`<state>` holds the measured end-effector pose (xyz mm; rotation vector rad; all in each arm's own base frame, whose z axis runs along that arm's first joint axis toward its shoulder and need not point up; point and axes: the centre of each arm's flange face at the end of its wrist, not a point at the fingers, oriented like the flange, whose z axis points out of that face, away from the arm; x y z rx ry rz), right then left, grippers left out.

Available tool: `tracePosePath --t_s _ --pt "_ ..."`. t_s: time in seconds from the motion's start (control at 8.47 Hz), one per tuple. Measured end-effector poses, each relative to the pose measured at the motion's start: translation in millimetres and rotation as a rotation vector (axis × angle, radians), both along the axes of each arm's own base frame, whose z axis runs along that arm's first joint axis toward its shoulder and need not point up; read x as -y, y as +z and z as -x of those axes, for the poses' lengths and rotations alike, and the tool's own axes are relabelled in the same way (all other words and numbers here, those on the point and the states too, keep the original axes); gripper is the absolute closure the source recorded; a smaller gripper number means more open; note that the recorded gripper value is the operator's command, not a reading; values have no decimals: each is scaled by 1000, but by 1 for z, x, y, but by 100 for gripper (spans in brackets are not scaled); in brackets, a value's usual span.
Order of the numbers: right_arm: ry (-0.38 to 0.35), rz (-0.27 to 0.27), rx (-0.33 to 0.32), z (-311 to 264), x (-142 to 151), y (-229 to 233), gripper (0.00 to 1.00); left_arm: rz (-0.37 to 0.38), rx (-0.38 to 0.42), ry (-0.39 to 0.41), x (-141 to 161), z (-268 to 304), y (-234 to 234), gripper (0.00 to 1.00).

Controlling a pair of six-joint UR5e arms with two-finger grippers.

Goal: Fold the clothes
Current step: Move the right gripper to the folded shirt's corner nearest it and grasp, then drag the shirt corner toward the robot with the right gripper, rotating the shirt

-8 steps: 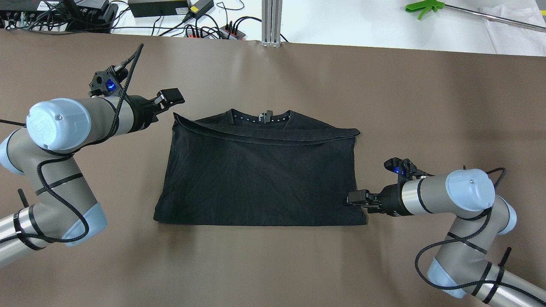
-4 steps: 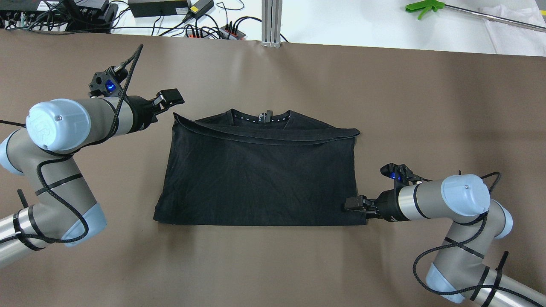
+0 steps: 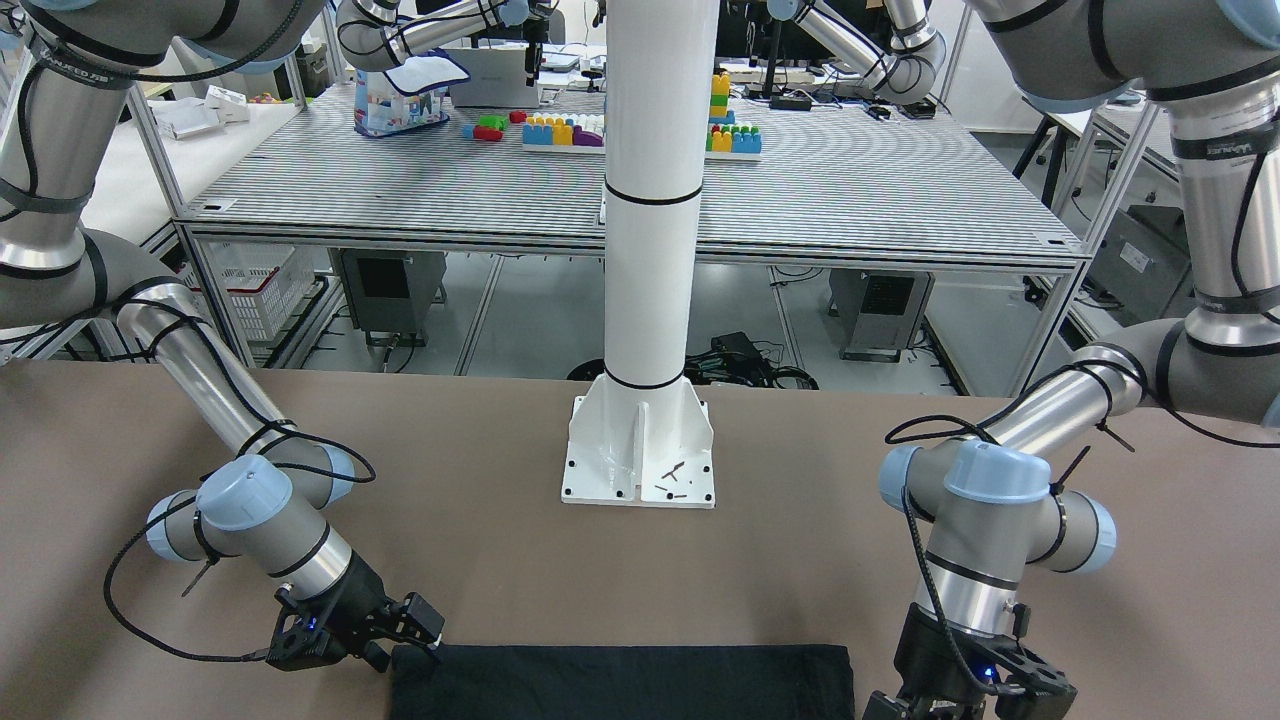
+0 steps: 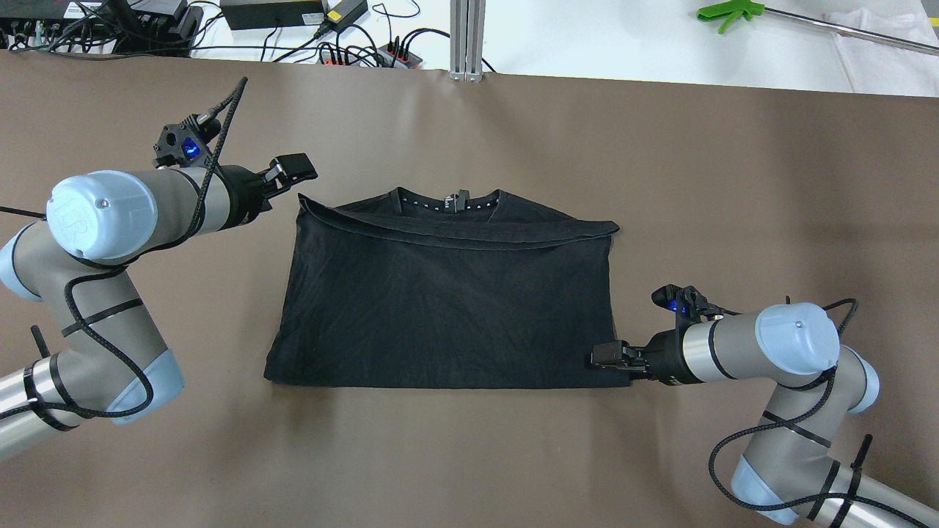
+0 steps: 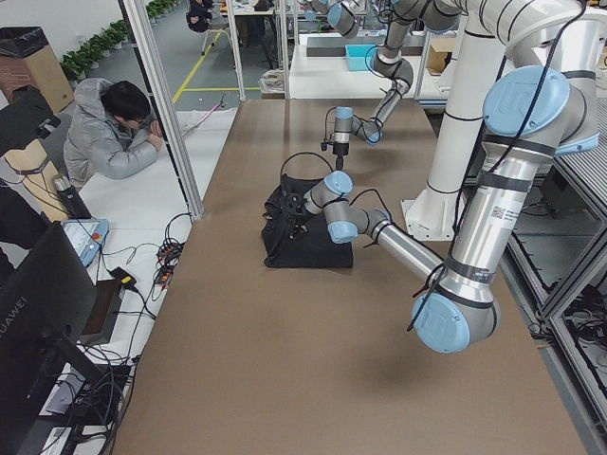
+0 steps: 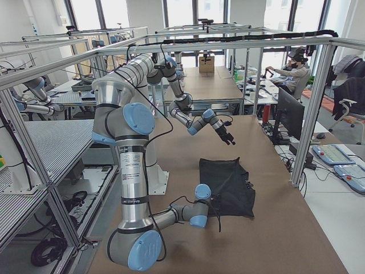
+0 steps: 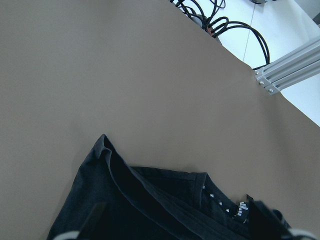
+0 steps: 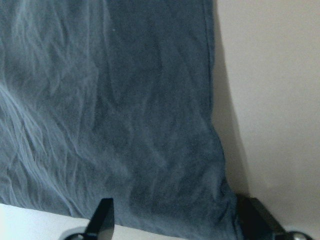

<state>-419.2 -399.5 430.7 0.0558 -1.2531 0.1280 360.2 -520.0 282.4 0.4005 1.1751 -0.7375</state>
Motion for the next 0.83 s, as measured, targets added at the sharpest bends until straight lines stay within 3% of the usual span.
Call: tracePosePath --t_s 0.12,0.24,0.35,0.83 --pt "-2 -2 -1 2 -1 0 16 0 2 0 1 0 1 0" --pt "-4 -2 -1 3 -2 0 64 -1 2 0 1 0 1 0" --pt "-5 -2 -1 3 -3 0 97 -1 3 0 1 0 1 0" --pt "-11 1 7 2 -4 -4 100 -2 2 0 1 0 0 0"
